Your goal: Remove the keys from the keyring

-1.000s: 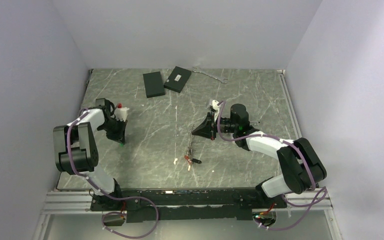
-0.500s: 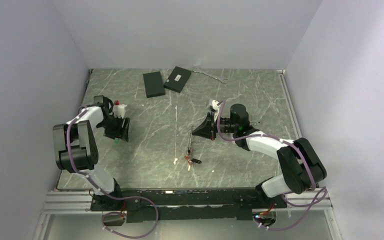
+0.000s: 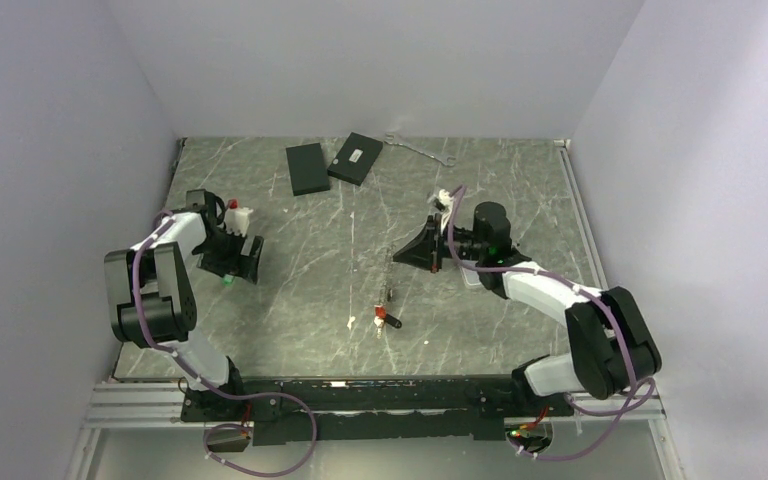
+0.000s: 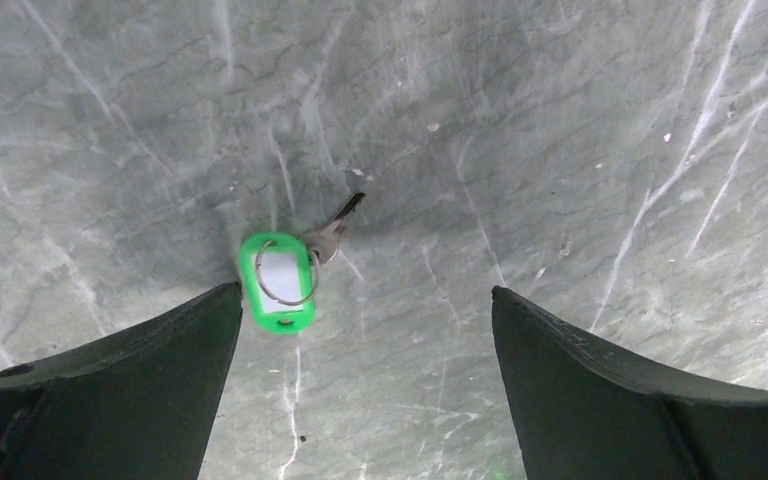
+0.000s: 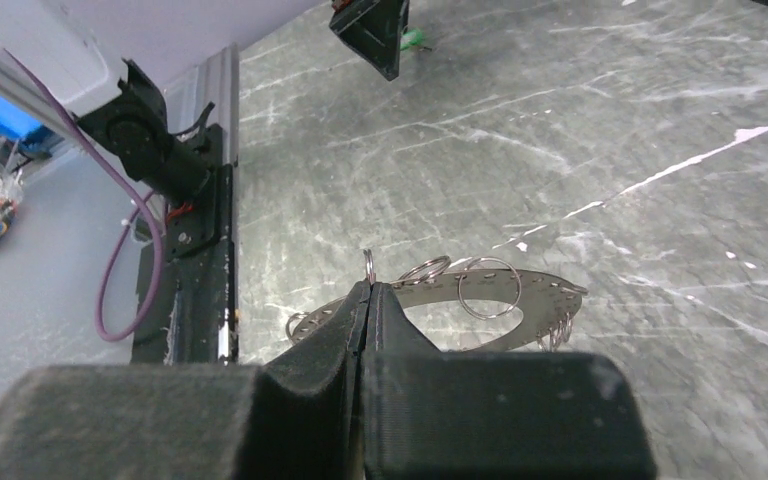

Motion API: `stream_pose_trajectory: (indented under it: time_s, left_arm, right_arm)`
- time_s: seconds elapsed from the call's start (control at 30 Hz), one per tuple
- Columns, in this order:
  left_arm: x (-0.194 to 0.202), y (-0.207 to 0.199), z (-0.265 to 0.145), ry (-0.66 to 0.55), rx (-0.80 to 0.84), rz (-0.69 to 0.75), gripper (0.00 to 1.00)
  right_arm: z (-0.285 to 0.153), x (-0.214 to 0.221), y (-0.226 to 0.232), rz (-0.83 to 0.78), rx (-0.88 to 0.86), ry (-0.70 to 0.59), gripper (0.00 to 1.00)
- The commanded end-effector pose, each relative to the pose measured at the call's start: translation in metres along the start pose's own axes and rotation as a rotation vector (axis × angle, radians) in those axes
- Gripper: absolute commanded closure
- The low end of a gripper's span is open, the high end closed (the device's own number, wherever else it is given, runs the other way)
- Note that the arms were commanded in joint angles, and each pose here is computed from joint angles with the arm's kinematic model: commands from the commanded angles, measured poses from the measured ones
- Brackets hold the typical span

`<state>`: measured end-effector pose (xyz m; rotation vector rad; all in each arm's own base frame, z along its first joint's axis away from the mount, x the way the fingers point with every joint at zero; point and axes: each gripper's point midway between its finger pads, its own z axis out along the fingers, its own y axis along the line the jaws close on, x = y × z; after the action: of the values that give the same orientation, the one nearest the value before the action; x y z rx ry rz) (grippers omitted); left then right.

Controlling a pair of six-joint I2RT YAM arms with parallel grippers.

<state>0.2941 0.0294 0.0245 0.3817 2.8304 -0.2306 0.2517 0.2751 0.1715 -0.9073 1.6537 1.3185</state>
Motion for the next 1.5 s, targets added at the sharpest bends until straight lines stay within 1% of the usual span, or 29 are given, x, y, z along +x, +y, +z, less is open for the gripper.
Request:
stream_pose_trajectory:
  time_s: [0.0, 0.13, 0.3, 0.53, 0.7, 0.8, 0.93, 1.1, 1.27, 1.47]
  left_arm:
    - [-0.022, 0.012, -0.021, -0.083, -0.072, 0.028, 0.01]
    - [-0.03, 0.013, -0.03, -0.118, -0.085, 0.034, 0.01]
    - [-0.043, 0.015, -0.04, -0.166, -0.095, 0.04, 0.01]
    - [-0.052, 0.015, -0.039, -0.171, -0.079, 0.035, 0.01]
    - [-0.058, 0.017, -0.046, -0.197, -0.094, 0.05, 0.01]
    - [-0.06, 0.014, -0.05, -0.221, -0.094, 0.056, 0.01]
    - [-0.064, 0.008, -0.054, -0.248, -0.068, 0.049, 0.01]
    - [-0.069, -0.001, -0.06, -0.289, -0.036, 0.047, 0.0]
    - [-0.075, -0.015, -0.067, -0.354, 0.017, 0.031, 0.01]
    - [-0.082, -0.031, -0.07, -0.424, 0.084, 0.016, 0.01]
  right_arm:
    - [-0.012, -0.048, 0.01, -0.034, -0.008, -0.076, 1.0]
    - [-0.023, -0.051, 0.006, 0.02, 0.049, -0.054, 1.0]
    - [-0.04, -0.054, 0.002, 0.022, 0.153, 0.022, 1.0]
    - [-0.07, -0.064, 0.001, 0.012, 0.288, 0.051, 1.0]
    - [-0.079, -0.057, -0.005, -0.015, 0.355, 0.126, 1.0]
    - [-0.08, -0.048, -0.018, -0.021, 0.406, 0.158, 1.0]
    - [-0.061, -0.031, -0.041, -0.014, 0.44, 0.187, 1.0]
    - [-0.023, -0.022, -0.068, -0.024, 0.453, 0.244, 1.0]
    - [0.012, -0.028, -0.093, -0.03, 0.445, 0.242, 1.0]
    - [0.047, -0.025, -0.117, -0.058, 0.421, 0.263, 1.0]
